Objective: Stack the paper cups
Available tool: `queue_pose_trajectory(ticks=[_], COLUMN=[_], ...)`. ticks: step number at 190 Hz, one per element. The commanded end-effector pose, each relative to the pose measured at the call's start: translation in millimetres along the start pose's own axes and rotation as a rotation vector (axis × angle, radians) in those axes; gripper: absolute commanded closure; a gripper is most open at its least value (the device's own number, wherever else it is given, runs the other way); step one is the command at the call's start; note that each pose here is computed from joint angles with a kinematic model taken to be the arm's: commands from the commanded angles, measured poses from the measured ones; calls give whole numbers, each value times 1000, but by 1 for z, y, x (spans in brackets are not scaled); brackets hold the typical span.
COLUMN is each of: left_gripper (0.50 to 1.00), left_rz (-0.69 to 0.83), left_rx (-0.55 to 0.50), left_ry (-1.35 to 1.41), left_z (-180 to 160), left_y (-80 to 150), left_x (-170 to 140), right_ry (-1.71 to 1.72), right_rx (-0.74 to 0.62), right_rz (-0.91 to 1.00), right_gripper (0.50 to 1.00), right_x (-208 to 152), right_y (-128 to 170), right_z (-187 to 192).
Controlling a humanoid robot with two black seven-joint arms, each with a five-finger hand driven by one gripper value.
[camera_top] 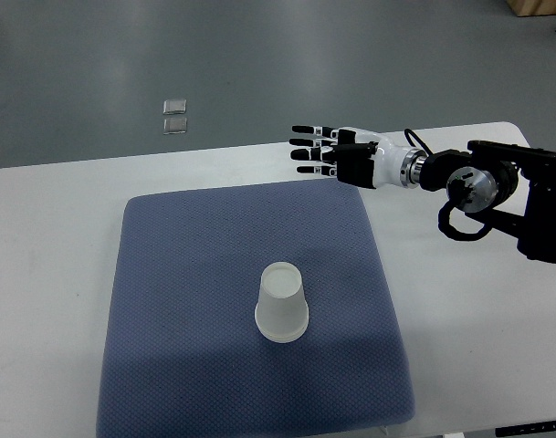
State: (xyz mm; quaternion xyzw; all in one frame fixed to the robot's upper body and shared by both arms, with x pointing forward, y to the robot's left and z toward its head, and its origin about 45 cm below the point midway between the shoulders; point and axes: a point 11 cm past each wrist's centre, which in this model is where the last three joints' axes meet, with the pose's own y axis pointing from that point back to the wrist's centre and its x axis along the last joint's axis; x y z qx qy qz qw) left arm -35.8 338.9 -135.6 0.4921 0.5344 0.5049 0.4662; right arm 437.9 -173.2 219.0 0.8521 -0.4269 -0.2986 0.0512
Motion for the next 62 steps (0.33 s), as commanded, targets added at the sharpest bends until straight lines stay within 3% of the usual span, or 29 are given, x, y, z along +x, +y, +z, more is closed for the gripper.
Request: queue_pose_trajectory(ticks=[1, 62], left_gripper=[500, 500], left_rz=[0, 0], left_rx=[0, 0], left_ry=[-1, 0], left_z=[0, 0], left_y=[0, 0], left_x=[0, 0], right_ry=[-116, -190], right_rx=[45, 97], right_rz=[16, 31], right_gripper=[581, 576], right_x=[6, 18], right_y=[-1, 1], right_z=[2, 10])
